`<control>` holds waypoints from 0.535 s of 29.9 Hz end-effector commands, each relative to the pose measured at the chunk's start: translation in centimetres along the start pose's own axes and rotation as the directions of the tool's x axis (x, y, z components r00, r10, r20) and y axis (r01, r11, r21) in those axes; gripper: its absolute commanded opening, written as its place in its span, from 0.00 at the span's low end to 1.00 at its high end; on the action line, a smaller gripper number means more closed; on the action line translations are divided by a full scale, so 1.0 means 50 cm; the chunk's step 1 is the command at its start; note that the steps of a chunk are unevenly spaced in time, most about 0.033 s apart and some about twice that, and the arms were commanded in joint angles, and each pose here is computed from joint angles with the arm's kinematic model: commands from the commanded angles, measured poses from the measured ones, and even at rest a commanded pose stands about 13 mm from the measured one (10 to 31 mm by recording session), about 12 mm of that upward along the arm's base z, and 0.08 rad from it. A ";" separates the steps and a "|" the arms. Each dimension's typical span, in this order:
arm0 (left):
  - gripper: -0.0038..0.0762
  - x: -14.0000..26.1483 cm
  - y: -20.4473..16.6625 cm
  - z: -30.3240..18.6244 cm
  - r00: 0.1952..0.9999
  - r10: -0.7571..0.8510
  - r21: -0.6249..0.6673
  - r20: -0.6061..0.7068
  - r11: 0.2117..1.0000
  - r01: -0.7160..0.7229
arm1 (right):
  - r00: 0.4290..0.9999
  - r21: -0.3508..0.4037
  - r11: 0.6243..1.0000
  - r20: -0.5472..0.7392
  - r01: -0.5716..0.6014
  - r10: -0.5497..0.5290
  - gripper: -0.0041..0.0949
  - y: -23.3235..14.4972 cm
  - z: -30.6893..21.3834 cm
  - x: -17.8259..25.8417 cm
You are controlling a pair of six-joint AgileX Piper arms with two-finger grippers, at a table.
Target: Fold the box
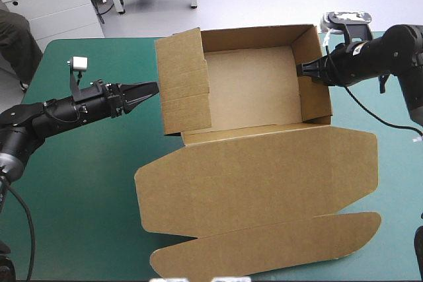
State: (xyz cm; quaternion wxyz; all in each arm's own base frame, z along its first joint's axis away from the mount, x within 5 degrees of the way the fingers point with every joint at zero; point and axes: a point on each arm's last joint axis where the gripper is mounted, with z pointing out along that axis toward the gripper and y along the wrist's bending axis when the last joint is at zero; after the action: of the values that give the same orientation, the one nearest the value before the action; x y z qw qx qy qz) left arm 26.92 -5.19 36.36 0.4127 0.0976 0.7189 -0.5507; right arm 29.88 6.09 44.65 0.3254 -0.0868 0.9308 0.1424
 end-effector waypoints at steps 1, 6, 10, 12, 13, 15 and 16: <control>0.77 -0.015 -0.089 0.016 0.999 0.043 0.213 0.005 0.976 -0.044 | 0.994 -0.019 1.000 0.111 -0.003 0.005 0.02 0.009 -0.039 -0.011; 0.77 -0.010 -0.130 0.047 0.993 0.106 0.265 -0.046 0.960 -0.090 | 0.994 -0.025 1.000 0.110 -0.008 0.011 0.02 0.010 -0.035 -0.009; 0.77 -0.002 -0.133 0.053 0.989 0.122 0.262 -0.086 0.960 -0.095 | 0.994 -0.029 1.000 0.110 -0.001 0.004 0.02 0.015 -0.034 -0.009; 0.77 0.004 -0.131 0.052 0.984 0.138 0.256 -0.114 0.961 -0.105 | 0.994 -0.039 0.999 0.111 0.007 -0.003 0.02 0.022 -0.034 -0.009; 0.77 0.007 -0.129 0.052 0.981 0.148 0.246 -0.129 0.963 -0.112 | 0.994 -0.039 0.999 0.113 0.013 -0.009 0.02 0.026 -0.033 -0.009; 0.77 0.011 -0.125 0.053 0.975 0.162 0.228 -0.152 0.966 -0.125 | 0.993 -0.049 0.998 0.116 0.026 -0.020 0.02 0.037 -0.031 -0.009; 0.77 0.011 -0.125 0.053 0.975 0.163 0.227 -0.153 0.966 -0.126 | 0.993 -0.052 0.998 0.118 0.029 -0.023 0.02 0.042 -0.031 -0.009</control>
State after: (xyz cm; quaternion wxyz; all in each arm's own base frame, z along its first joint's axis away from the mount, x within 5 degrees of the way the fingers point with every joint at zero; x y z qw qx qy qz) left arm 25.80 -9.55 38.09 0.3790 0.2041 0.7165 -0.5489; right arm 30.02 6.77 44.02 0.3200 -0.0980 0.9326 0.1351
